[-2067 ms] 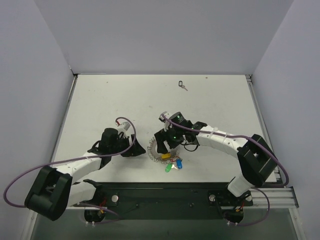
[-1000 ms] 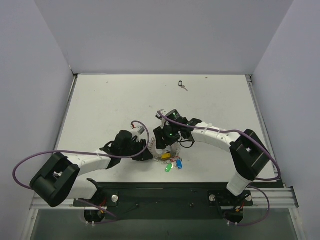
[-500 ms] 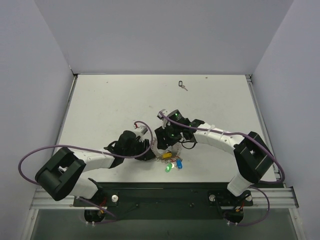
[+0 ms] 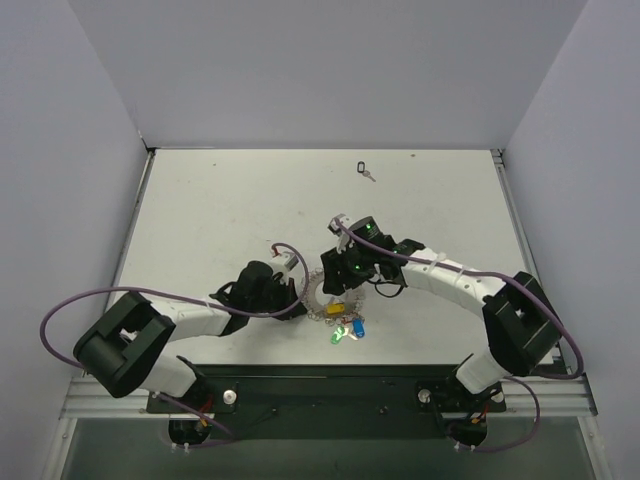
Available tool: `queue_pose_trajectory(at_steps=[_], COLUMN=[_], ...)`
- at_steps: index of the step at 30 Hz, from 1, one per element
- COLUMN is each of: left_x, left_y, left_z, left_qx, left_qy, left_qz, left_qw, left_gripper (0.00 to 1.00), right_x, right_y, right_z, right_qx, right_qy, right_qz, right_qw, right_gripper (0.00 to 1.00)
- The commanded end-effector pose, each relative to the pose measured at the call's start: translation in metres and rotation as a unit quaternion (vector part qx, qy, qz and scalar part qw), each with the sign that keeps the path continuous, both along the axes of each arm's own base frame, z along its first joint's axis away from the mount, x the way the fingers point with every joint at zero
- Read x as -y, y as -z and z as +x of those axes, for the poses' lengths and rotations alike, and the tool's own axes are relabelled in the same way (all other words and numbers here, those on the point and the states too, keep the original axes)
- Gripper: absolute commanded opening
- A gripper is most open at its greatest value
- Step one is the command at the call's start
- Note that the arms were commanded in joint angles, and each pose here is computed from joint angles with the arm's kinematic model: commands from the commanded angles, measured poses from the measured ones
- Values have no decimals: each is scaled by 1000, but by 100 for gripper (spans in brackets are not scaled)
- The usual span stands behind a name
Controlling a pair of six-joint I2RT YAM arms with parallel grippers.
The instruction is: Put the keys on the keyring
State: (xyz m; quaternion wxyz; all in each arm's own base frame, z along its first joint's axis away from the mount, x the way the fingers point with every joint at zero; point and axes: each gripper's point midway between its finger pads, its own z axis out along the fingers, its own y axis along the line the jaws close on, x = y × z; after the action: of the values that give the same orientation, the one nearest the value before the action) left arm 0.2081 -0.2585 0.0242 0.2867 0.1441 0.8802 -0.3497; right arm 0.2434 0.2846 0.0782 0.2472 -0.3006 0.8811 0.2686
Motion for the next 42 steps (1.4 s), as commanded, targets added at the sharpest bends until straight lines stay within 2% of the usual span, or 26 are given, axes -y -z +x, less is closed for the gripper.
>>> queue_pose_trajectory(at_steps=[1,10,21,25,31,38,42], left_x=[17,14,19,21,25,26,27], left_y=[-47,-100,-147,-162,-180,-193,-194], left_z=[10,6,-11,-20,-29,-32,-31], left_qx=[71,139,194,210,226,238,237], left_qy=[30,60,114,138,167,177,174], left_qz=[-51,-67,-114,-130,-152,-165,-164], left_qw=[996,986,968,959,947,941,942], left_gripper=[0,0,0,0,0,0,0], right_x=[-1,-10,-5,-4,-13,-21,-23], right_y=[-25,-73,-122,-133,-148,-140,-130], right_z=[-3,-15,-33,-42,-61,-70,-70], right_qx=[16,57,116,131,112,76,61], right_qy=[-15,-65,-105,-130,-187,-216,-214], right_qz=[49,133,180,192,228,237,229], right_qw=[999,987,971,964,949,944,948], right_gripper=[50,50,54,53,51,47,39])
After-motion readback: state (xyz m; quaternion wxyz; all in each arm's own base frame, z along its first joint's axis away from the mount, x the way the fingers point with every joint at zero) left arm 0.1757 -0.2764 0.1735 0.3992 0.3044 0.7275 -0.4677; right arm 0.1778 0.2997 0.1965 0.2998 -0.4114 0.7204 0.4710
